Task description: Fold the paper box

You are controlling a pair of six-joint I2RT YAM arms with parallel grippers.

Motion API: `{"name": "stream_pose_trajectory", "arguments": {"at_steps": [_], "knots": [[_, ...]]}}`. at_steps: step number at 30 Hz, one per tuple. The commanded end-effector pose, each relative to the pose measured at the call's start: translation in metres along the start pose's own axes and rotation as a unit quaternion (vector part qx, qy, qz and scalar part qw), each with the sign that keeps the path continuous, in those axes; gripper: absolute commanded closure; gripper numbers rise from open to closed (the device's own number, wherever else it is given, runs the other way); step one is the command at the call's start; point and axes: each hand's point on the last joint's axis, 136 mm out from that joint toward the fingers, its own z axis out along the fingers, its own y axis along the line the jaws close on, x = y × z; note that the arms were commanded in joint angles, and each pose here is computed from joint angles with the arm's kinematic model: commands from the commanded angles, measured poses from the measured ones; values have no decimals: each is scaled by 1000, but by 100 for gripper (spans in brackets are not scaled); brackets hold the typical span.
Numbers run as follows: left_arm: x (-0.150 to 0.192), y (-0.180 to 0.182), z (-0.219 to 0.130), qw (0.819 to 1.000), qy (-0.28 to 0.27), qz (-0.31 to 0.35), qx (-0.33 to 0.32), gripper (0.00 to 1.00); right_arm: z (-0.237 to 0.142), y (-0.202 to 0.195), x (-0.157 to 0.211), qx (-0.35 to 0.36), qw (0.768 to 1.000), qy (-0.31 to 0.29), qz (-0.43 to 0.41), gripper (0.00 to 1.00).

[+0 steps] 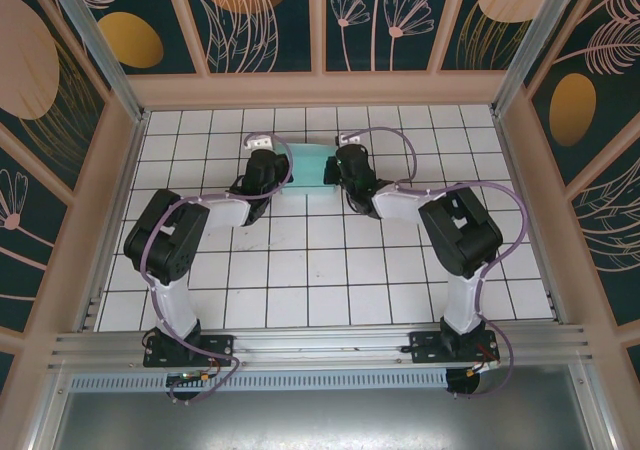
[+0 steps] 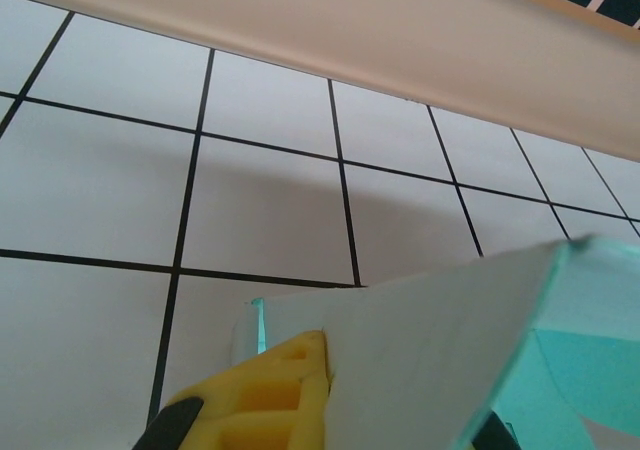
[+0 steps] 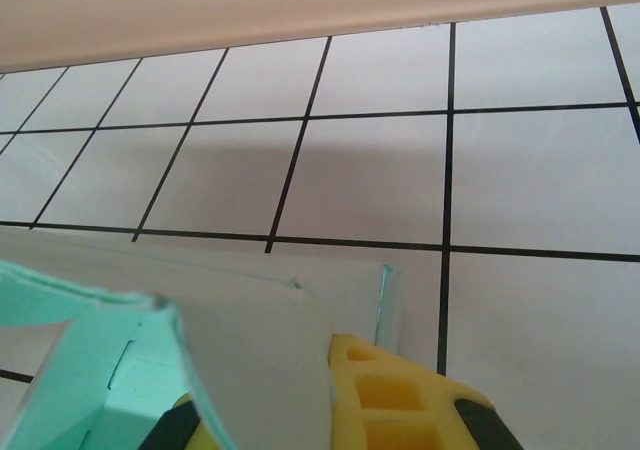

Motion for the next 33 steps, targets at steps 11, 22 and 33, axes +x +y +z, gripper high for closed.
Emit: {"name": "stream_pose_trajectory", "arguments": {"at_steps": [11, 22, 33], "knots": [[33, 12, -7, 1000, -10, -19, 11, 100, -24, -4, 7, 11, 996, -85, 2, 100], [55, 18, -5, 1000, -10, -14, 26, 100, -23, -1, 37, -3, 993, -119, -13, 100], [58, 23, -5, 1000, -10, -8, 15, 100, -48, 11, 6, -43, 988, -146, -16, 62]]}}
